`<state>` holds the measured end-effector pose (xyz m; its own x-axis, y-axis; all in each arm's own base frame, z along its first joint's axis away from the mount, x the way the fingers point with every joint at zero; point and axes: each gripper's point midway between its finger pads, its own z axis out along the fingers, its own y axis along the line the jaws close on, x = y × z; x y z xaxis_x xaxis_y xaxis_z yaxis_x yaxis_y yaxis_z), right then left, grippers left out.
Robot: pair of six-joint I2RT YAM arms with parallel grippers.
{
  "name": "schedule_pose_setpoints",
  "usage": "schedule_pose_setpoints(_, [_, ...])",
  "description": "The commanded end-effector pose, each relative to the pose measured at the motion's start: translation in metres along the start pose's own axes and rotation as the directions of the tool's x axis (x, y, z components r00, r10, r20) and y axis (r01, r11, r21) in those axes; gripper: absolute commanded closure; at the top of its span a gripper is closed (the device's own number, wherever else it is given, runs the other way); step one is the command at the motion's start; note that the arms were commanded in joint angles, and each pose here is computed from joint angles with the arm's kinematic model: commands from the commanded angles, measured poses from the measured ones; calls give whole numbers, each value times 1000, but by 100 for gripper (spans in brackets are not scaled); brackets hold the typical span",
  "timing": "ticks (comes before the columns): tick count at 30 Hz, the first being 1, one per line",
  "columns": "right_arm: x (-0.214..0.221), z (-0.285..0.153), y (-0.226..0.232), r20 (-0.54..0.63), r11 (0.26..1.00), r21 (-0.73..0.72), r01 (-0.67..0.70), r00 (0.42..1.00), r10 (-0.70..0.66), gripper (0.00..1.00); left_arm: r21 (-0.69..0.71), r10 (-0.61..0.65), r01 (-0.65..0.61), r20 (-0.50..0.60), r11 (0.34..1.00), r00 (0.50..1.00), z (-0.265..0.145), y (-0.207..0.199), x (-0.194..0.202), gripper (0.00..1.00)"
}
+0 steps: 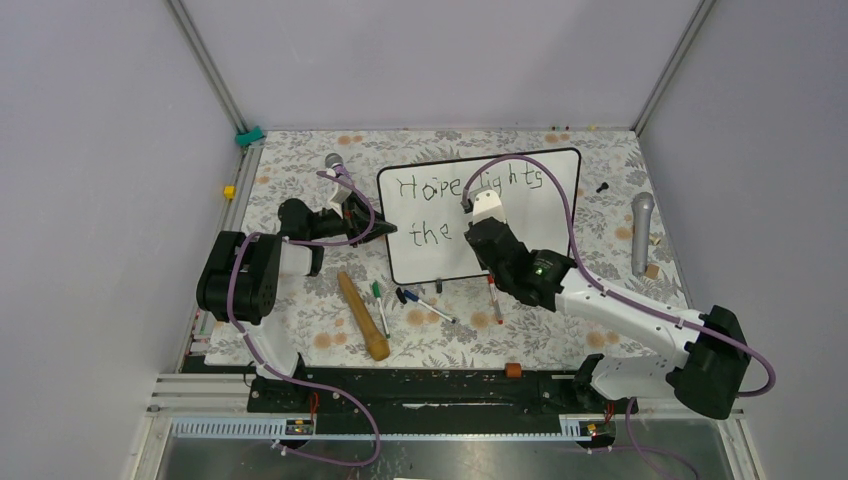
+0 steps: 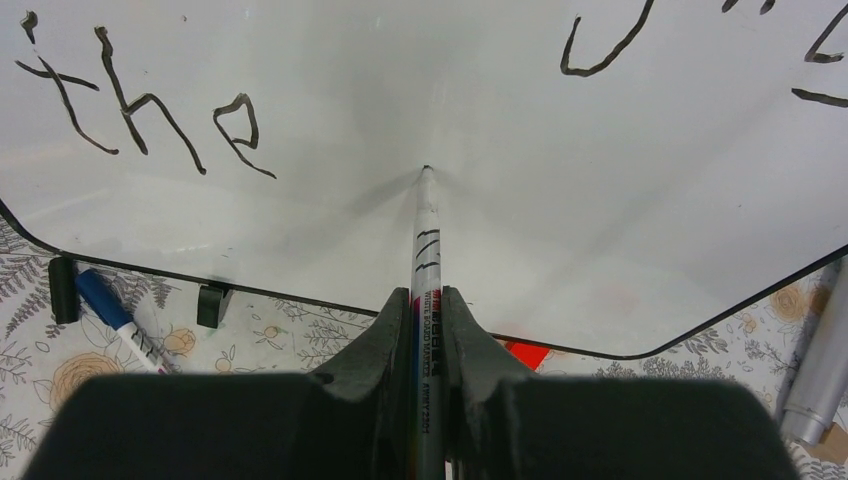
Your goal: Write a sentence on the whiteboard
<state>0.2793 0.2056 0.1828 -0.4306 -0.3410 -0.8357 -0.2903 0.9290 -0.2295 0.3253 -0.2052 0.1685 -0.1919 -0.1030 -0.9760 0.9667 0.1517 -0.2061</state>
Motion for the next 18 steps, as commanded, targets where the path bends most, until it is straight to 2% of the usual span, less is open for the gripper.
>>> schedule_pose_setpoints(1, [-19, 1, -2, 44, 999, 5, -50, 998, 49, 100, 16, 224, -225, 19, 974, 974, 0, -1, -9, 100])
schedule_pose_setpoints(10, [3, -1, -4, 13, 999, 1, -53, 998, 53, 100, 13, 224, -224, 20, 974, 974, -1, 0, -9, 100])
schedule_pose_setpoints(18, [4, 0, -12, 11, 998, 26, -53, 999, 53, 100, 12, 223, -224, 20, 975, 975, -1, 0, -9, 100])
